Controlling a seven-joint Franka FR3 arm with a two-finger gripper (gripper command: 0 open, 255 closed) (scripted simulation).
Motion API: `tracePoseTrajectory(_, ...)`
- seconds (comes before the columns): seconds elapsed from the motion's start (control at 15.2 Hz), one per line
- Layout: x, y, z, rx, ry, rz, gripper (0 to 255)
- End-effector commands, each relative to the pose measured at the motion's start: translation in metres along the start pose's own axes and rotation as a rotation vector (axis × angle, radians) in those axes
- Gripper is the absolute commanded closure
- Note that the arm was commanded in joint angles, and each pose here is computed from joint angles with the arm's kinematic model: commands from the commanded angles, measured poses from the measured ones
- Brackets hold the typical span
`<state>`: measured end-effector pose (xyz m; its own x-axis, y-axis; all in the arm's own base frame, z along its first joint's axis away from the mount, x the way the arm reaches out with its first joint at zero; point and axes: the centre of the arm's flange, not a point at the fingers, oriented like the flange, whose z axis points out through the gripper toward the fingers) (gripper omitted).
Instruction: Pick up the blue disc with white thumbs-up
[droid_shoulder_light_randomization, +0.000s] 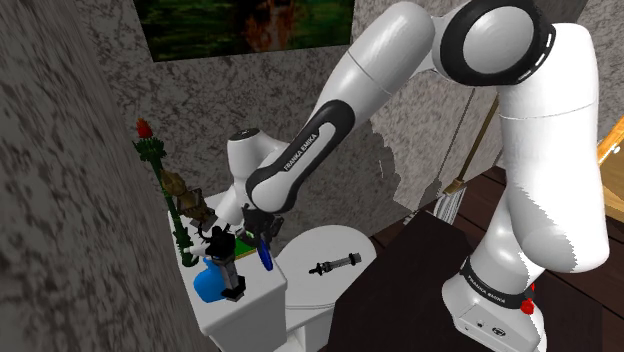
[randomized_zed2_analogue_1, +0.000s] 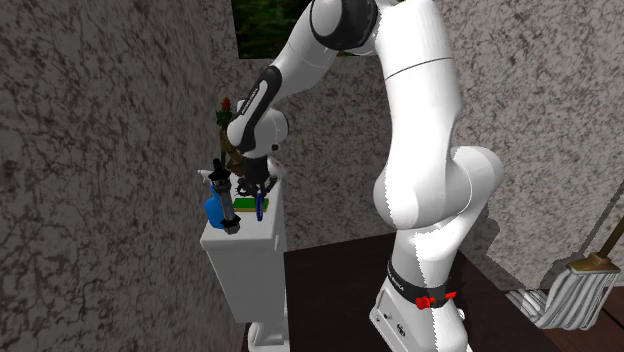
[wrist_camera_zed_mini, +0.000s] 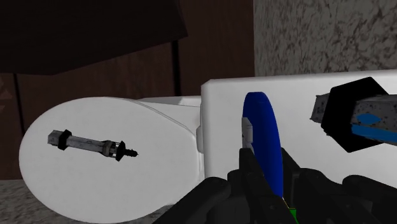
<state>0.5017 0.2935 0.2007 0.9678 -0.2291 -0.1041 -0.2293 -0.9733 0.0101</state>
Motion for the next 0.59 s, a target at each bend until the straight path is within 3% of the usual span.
tracePoseTrajectory(0.0, -0.002, 0.0, -0.01, 0.0, 0.0, 0.0, 255)
tracePoseTrajectory(0.53, -0.005, 0.0, -0.042, 0.0, 0.0, 0.0, 255)
